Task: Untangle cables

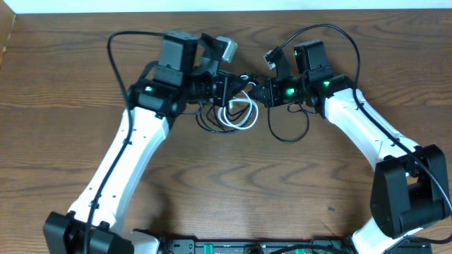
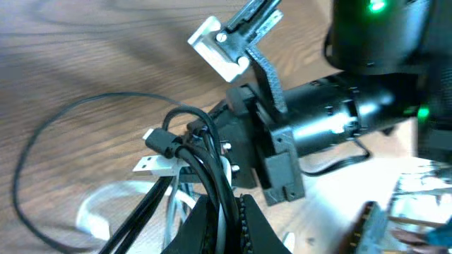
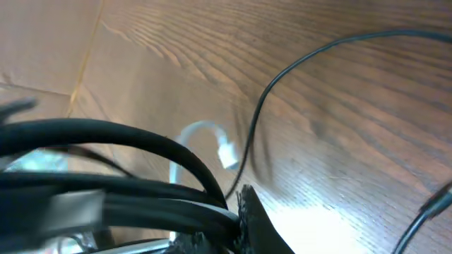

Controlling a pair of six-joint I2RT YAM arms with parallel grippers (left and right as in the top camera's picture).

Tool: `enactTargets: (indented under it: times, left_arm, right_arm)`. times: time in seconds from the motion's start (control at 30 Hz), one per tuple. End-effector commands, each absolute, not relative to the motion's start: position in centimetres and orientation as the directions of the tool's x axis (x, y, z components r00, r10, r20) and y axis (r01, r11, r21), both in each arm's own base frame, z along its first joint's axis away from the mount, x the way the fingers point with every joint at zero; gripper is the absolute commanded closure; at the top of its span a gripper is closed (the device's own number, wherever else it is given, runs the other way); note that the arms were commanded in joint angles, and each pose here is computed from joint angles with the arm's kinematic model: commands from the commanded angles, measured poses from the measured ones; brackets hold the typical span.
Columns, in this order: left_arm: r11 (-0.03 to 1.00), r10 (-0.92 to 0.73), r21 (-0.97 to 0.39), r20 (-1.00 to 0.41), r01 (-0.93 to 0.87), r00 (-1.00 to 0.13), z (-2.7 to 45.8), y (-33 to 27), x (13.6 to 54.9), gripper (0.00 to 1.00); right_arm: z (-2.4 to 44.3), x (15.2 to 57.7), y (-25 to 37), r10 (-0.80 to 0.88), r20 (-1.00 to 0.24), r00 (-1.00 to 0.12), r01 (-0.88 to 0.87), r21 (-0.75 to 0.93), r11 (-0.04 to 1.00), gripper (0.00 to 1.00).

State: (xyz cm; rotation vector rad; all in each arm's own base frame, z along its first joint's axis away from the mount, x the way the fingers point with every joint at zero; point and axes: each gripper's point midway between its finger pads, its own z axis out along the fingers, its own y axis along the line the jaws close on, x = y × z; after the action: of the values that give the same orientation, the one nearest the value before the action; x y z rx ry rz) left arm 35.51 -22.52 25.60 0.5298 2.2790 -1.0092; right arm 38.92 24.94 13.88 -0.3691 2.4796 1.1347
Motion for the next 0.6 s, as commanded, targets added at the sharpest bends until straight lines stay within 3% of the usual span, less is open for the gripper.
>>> enactTargets:
  times: [0.0, 0.23, 0.3, 0.47, 0.57]
  left_arm:
    - [0.359, 0.089, -0.607, -0.734, 0.709, -0.673, 33.4, -23.1, 31.6, 0.92]
    - [0.047, 0.038, -0.590, -0.805, 0.806, -0.592, 39.3, -21.4, 29.7, 0.93]
    - [-0.001, 0.030, -0.560, -0.828, 0.828, -0.560, 40.8, -21.0, 29.5, 0.92]
    - [0.005, -0.017, -0.506, -0.862, 0.862, -0.506, 44.0, -19.8, 30.3, 0.93]
    - [0.067, -0.081, -0.528, -0.848, 0.846, -0.523, 45.0, -18.9, 31.7, 0.92]
  right_arm:
    - [8.4, 40.5, 20.4, 0.057, -0.341, -0.939, -0.158, 0.570, 0.807, 0.99]
    - [8.3, 40.5, 20.0, 0.064, -0.330, -0.942, -0.144, 0.569, 0.810, 0.99]
    - [8.3, 40.5, 19.9, 0.065, -0.329, -0.942, -0.143, 0.568, 0.810, 0.99]
    - [8.2, 40.6, 19.6, 0.078, -0.322, -0.943, -0.127, 0.567, 0.814, 0.99]
    - [7.1, 40.6, 17.8, 0.159, -0.277, -0.948, -0.007, 0.516, 0.857, 0.99]
